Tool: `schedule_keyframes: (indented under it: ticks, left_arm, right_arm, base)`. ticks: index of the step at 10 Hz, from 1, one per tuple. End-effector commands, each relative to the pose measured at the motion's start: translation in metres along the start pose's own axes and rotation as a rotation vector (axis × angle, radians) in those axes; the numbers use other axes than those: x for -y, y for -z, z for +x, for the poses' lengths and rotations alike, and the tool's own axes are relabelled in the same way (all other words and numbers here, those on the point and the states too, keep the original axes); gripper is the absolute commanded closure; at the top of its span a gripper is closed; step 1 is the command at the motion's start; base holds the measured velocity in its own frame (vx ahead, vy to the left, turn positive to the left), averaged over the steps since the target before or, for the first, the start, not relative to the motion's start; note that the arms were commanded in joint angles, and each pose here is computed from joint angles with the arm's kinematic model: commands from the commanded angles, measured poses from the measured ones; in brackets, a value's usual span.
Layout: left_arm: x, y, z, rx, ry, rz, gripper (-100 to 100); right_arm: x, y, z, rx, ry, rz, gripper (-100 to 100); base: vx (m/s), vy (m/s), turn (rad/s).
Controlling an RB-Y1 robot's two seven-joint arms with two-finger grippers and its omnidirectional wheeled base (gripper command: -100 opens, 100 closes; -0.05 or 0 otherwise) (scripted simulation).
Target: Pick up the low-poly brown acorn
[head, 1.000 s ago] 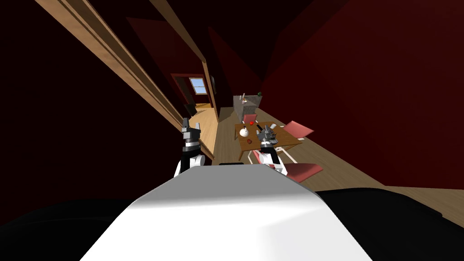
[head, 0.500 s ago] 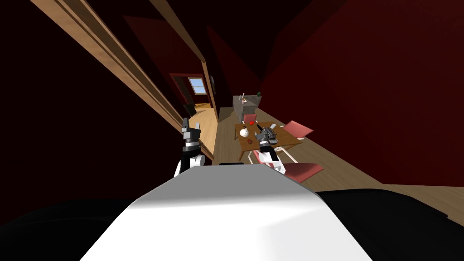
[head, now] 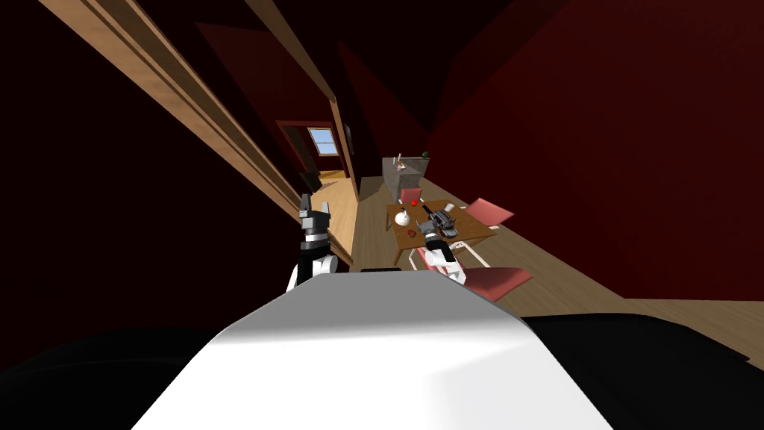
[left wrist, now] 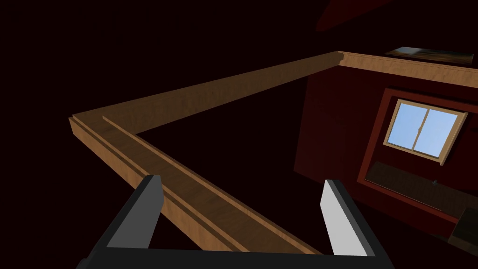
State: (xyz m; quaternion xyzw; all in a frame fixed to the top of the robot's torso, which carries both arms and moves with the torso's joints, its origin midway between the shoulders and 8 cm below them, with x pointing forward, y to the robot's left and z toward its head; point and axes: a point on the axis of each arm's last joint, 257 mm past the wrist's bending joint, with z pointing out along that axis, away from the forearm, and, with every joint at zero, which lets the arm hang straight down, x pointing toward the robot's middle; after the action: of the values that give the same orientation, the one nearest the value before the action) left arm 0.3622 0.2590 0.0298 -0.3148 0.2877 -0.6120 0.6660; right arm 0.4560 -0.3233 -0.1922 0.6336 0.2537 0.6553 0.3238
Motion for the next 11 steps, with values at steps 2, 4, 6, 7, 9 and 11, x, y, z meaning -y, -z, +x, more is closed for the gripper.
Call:
schedule_keyframes:
  ticks: [2,4,6,7,9,11]
  left_arm:
    - [0.000,0.000,0.000,0.000,0.000,0.000,0]
    - [0.000,0.000,0.000,0.000,0.000,0.000,0]
    - [0.000,0.000,0.000,0.000,0.000,0.000,0]
    - [0.000,0.000,0.000,0.000,0.000,0.000,0]
    - [0.000,0.000,0.000,0.000,0.000,0.000,0]
    - [0.000,0.000,0.000,0.000,0.000,0.000,0]
  right_arm:
    - [0.021,-0.006,-0.024,0.058,-0.119,0.069,-100]
    - [0.021,-0.006,-0.024,0.059,-0.154,0.068,-100]
    - [0.036,-0.009,-0.038,0.102,-0.244,0.108,-100]
    - [0.051,-0.011,-0.053,0.145,-0.306,0.149,-100]
    - [0.067,-0.013,-0.067,0.192,-0.396,0.185,-100]
    - [0.080,-0.015,-0.078,0.236,-0.483,0.217,-100]
  base:
    - [0.014,0.020,-0.023]
    - [0.009,0.012,-0.010]
    - [0.010,0.013,-0.031]
    - [0.016,0.017,-0.035]
    - [0.015,0.015,-0.028]
    - [0.013,0.012,-0.031]
